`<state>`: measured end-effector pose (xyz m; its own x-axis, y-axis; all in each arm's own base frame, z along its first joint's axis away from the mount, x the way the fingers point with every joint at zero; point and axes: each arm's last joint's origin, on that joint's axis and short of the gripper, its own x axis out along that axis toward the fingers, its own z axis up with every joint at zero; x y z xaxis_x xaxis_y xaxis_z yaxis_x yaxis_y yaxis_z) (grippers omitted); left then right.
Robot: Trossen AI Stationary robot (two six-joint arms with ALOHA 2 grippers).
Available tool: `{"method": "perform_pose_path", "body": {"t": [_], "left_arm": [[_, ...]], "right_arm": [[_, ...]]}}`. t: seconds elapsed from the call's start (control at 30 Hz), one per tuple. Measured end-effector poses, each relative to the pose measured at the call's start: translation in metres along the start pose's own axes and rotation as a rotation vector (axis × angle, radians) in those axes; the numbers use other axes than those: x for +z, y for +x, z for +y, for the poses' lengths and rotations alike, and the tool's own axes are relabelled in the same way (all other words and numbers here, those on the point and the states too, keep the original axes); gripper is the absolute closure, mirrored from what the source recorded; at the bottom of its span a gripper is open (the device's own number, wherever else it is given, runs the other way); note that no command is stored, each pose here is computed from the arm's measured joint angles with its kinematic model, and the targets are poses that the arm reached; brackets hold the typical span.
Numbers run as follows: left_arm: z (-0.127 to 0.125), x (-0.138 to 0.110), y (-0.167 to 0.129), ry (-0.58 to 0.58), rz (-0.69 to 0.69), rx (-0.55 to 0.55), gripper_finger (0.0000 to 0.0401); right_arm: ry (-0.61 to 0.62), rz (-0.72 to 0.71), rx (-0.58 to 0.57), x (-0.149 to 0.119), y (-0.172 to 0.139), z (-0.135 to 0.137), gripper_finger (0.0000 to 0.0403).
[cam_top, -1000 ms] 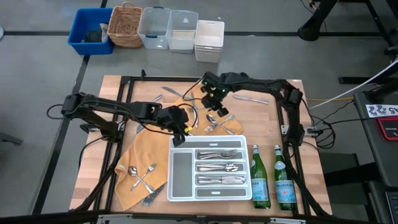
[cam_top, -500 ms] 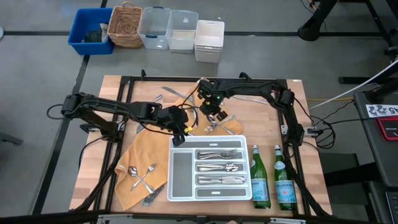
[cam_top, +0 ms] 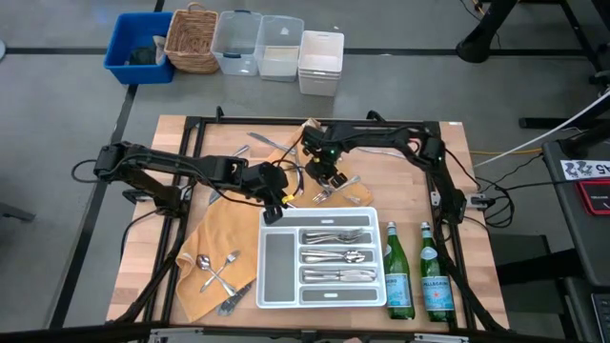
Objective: Sort silverware
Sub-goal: Put the silver spoon into the white silverware tray
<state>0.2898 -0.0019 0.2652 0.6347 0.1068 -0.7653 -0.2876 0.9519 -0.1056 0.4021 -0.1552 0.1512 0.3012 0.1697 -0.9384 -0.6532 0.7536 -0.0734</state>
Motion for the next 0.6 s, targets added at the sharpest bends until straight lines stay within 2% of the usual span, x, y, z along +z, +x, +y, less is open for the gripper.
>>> {"method": "perform_pose_path", "body": {"t": [0.3, 0.6], "left_arm": [[0.0000, 0.0000, 0.0000, 0.000, 0.000, 0.000, 0.0356], [0.0000, 0.0000, 0.0002, 0.015, 0.001, 0.000, 0.0356]], "right_arm": [[0.003, 0.011, 0.007, -0.0013, 0.0030, 0.0002, 0.0292], [0.045, 0.085, 0.018, -0.0045, 0.0024, 0.0032, 0.0292]]}}
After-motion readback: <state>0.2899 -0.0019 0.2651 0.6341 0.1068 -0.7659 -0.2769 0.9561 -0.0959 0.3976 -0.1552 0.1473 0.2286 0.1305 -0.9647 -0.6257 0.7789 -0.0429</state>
